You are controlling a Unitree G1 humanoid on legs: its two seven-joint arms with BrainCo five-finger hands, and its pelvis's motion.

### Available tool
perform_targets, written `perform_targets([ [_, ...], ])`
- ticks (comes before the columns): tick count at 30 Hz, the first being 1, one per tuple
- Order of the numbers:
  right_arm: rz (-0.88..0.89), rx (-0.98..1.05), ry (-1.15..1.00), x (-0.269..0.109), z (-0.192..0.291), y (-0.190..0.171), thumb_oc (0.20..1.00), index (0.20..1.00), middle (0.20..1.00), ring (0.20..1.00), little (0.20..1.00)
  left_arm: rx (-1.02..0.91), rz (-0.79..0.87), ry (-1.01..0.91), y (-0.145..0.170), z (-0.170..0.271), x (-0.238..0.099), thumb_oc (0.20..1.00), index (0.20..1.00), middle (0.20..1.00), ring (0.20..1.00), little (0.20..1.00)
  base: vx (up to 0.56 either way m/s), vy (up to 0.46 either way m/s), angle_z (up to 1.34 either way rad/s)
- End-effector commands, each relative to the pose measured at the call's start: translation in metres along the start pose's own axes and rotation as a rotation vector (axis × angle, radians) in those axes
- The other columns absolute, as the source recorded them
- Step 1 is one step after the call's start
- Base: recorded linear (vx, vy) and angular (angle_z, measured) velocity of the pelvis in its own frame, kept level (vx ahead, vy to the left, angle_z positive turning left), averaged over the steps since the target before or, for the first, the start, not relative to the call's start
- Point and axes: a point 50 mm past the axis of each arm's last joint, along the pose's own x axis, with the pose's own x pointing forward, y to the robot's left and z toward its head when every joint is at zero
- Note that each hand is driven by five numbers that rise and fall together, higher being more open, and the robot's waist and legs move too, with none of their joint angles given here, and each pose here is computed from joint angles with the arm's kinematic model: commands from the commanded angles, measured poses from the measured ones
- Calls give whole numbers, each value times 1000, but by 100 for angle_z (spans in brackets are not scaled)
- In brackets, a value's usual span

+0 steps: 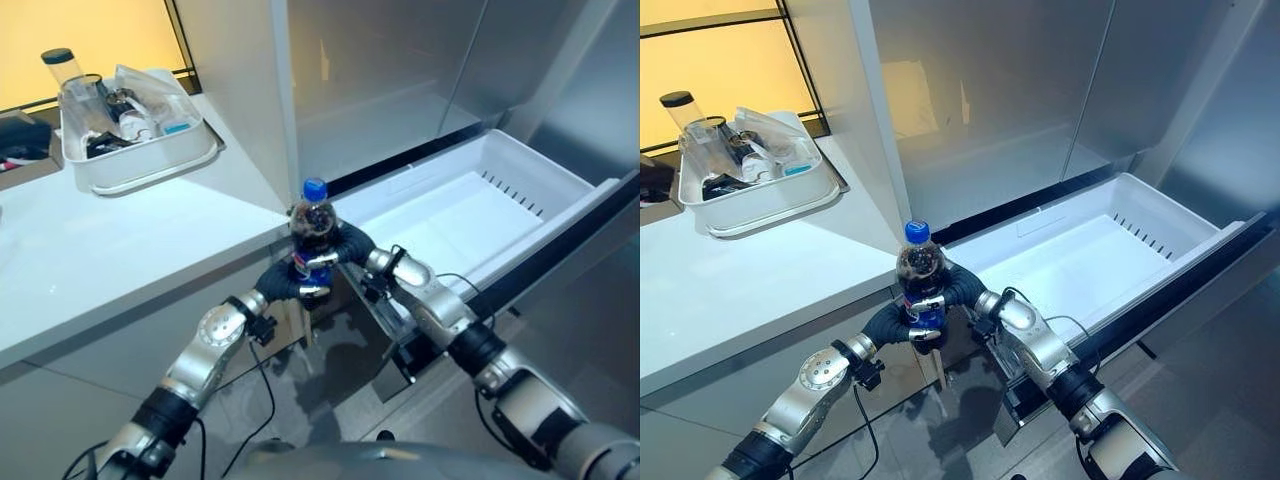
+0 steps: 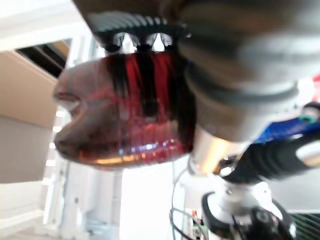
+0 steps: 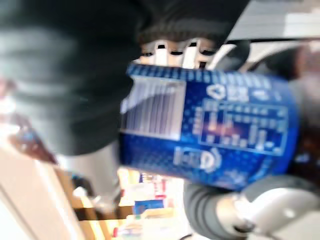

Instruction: Take the drinks into the refrigerator

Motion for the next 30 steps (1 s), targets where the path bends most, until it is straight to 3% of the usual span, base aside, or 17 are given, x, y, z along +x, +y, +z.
perform_targets([
  [1,-35,-51,-141,29,34,3,200,200,200,200,200,81,-268,-372,-44,76,36,200,200,200,200,200,0,0,0],
  [3,-86,-46,-157,21,34,-5,200,200,200,200,200,77,-239,-364,-39,73,31,200,200,200,200,200,0,0,0],
  [4,-122,-41,-166,15,34,-10,200,200,200,200,200,66,-213,-359,-36,70,28,429,429,429,429,429,0,0,0],
  [5,-144,-43,-175,10,35,-15,200,200,200,200,200,53,-186,-350,-33,66,26,1000,1000,1000,1000,1000,0,0,0],
  [11,-366,-75,-242,-32,43,-48,200,200,200,200,200,-109,23,-298,-12,37,-2,1000,1000,1000,1000,1000,1,-3,5],
  [18,-622,-188,-355,-93,69,-81,200,200,200,200,200,-156,240,-198,8,6,-42,1000,1000,1000,1000,1000,2,-3,8],
  [30,-847,-296,-604,-159,126,-105,200,200,200,200,200,-122,295,-140,15,-3,-69,1000,1000,1000,1000,1000,1,2,1],
])
